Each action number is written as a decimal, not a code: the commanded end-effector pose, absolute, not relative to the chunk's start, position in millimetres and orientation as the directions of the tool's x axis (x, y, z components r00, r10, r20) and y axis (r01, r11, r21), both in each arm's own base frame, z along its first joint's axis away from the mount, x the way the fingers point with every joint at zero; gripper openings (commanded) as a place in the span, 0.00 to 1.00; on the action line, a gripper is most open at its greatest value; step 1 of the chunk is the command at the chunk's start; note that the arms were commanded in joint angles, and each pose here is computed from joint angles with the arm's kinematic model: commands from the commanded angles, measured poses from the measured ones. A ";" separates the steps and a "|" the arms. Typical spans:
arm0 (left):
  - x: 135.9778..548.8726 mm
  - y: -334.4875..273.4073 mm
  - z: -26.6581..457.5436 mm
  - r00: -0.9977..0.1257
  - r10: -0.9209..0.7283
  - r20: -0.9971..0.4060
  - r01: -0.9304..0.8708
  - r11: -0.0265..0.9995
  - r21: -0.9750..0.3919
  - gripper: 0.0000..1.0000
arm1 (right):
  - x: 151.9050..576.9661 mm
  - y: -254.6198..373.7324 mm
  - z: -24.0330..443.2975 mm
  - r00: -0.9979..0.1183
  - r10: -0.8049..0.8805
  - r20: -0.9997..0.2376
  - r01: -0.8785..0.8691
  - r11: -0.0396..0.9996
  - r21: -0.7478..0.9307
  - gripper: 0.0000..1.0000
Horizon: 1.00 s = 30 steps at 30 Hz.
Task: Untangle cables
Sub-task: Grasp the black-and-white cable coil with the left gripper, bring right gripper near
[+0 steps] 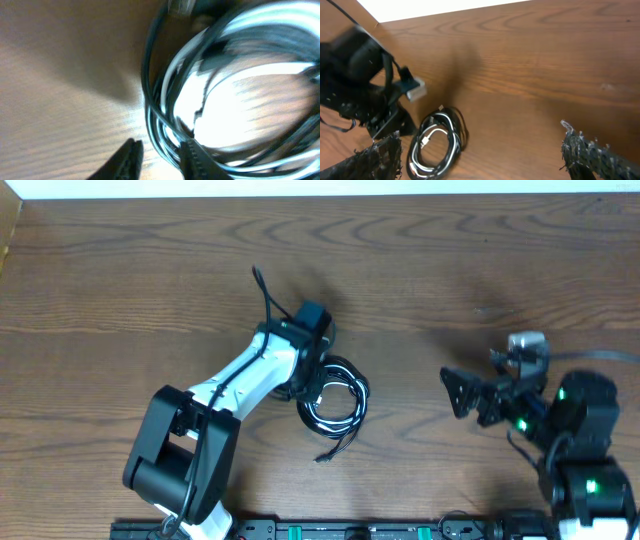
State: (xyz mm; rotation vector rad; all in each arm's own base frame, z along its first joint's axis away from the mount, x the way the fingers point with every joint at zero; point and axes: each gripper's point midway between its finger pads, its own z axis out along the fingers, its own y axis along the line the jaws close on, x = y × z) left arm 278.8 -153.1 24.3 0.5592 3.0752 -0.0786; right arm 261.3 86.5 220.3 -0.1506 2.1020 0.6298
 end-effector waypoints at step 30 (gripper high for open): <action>209.4 -245.9 49.1 -0.940 0.332 0.075 0.289 0.895 -0.340 0.52 | 264.4 158.5 107.0 -0.932 -0.028 -0.361 -0.272 0.714 0.646 0.41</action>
